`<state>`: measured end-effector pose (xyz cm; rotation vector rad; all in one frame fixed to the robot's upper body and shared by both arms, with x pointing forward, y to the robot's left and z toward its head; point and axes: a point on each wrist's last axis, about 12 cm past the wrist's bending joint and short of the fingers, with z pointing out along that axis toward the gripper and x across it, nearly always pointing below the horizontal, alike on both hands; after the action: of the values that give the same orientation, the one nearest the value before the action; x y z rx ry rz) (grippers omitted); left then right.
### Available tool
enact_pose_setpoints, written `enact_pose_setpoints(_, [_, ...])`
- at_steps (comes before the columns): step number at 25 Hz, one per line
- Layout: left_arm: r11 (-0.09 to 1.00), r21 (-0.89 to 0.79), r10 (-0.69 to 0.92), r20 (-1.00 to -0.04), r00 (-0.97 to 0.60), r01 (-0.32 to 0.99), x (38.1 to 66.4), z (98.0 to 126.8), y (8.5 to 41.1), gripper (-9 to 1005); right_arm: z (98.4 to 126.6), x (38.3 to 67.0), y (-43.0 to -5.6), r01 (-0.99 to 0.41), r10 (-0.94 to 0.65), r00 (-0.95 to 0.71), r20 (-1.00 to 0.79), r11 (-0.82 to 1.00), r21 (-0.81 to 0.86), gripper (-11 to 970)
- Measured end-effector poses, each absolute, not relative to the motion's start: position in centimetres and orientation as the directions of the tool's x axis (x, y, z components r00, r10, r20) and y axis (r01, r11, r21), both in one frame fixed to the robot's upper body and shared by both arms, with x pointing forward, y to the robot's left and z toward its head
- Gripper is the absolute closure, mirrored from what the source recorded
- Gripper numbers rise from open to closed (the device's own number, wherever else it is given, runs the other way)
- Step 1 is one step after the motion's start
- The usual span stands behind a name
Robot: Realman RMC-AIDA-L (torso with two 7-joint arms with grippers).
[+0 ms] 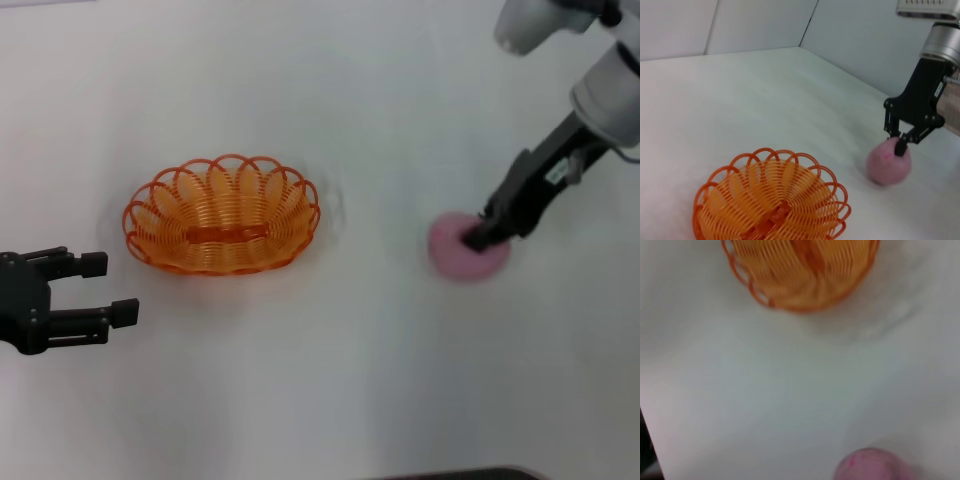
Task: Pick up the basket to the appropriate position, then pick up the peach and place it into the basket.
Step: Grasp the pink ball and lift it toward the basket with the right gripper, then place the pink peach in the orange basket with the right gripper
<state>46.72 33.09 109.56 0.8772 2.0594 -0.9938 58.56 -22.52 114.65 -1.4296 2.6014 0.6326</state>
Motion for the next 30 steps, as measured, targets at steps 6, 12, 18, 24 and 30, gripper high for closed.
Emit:
enact_pose_setpoints(6, [0.481, -0.376, 0.274, -0.793, -0.544, 0.792, 46.7, 109.5, 33.1, 154, 117.8, 59.8, -22.3, -0.856, -0.667, -0.516, -0.537, 0.426, 0.292, 818])
enact_pose_setpoints(12, [0.472, -0.389, 0.269, -0.792, -0.549, 0.792, 47.0, 109.3, 32.7, 153, 119.1, 61.1, -18.8, -0.883, -0.504, -0.451, -0.737, 0.376, 0.283, 819])
enact_pose_setpoints(18, [0.467, -0.394, 0.267, -0.791, -0.551, 0.792, 47.2, 109.1, 32.5, 153, 118.0, 61.8, -14.7, -0.901, -0.384, -0.417, -0.823, 0.291, 0.321, 816])
enact_pose_setpoints(24, [0.467, -0.393, 0.267, -0.791, -0.55, 0.792, 47.2, 109.2, 32.5, 154, 117.2, 61.6, -13.7, -0.91, -0.362, -0.403, -0.841, 0.256, 0.326, 638])
enact_pose_setpoints(30, [0.466, -0.389, 0.269, -0.793, -0.546, 0.795, 47.4, 109.3, 32.4, 154, 117.0, 61.5, -14.1, -0.907, -0.356, -0.408, -0.84, 0.261, 0.33, 378])
